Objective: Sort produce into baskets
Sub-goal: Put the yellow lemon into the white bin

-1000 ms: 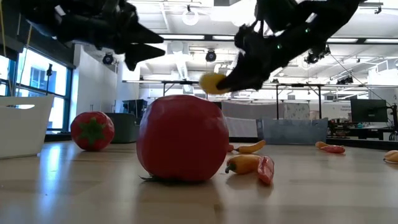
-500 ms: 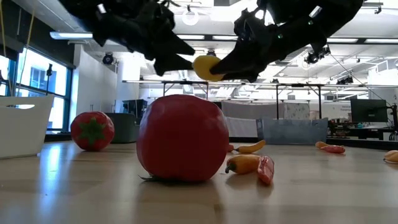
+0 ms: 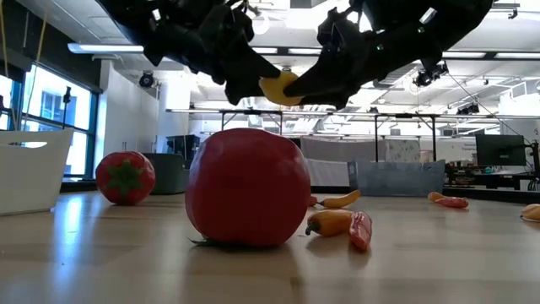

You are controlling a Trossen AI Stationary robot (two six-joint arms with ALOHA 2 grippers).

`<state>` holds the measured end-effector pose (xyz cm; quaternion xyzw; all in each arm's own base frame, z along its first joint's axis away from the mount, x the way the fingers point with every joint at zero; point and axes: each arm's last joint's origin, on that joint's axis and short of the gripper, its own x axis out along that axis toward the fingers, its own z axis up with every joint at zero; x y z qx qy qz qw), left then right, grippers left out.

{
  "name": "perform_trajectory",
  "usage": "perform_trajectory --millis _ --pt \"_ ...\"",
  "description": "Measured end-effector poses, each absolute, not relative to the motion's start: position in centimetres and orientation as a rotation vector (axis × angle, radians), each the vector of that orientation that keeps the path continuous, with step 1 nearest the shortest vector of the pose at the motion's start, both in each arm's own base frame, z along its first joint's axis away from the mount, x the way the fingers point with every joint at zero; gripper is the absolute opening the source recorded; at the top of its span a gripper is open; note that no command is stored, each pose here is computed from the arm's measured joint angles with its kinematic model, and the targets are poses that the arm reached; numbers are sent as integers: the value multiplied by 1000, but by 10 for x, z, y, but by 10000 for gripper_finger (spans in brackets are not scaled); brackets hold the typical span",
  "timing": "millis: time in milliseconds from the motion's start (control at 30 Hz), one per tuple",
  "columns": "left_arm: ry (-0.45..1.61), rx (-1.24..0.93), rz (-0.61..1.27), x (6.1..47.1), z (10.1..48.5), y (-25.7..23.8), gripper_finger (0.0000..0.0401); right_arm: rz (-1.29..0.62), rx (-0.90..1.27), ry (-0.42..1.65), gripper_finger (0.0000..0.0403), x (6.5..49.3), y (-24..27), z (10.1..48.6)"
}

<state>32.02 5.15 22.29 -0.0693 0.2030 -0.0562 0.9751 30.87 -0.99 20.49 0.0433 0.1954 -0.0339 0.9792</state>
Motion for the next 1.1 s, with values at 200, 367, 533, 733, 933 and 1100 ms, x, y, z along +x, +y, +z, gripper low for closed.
perform_trajectory --millis 200,367,533,733,933,1100 --pt "420 -134 -110 319 222 55 140 -71 94 394 168 309 -10 205" --pt "401 -146 -143 313 230 63 125 -122 87 396 223 309 -11 204" --pt "431 -145 -184 294 247 62 122 -126 86 410 256 308 -11 203" --pt "507 -148 -227 262 268 43 121 -126 76 436 260 307 -11 201" --pt "682 -286 -283 234 273 12 121 -126 73 450 261 306 -11 200" --pt "916 -423 -329 211 267 -21 120 -127 67 461 261 306 -12 199"
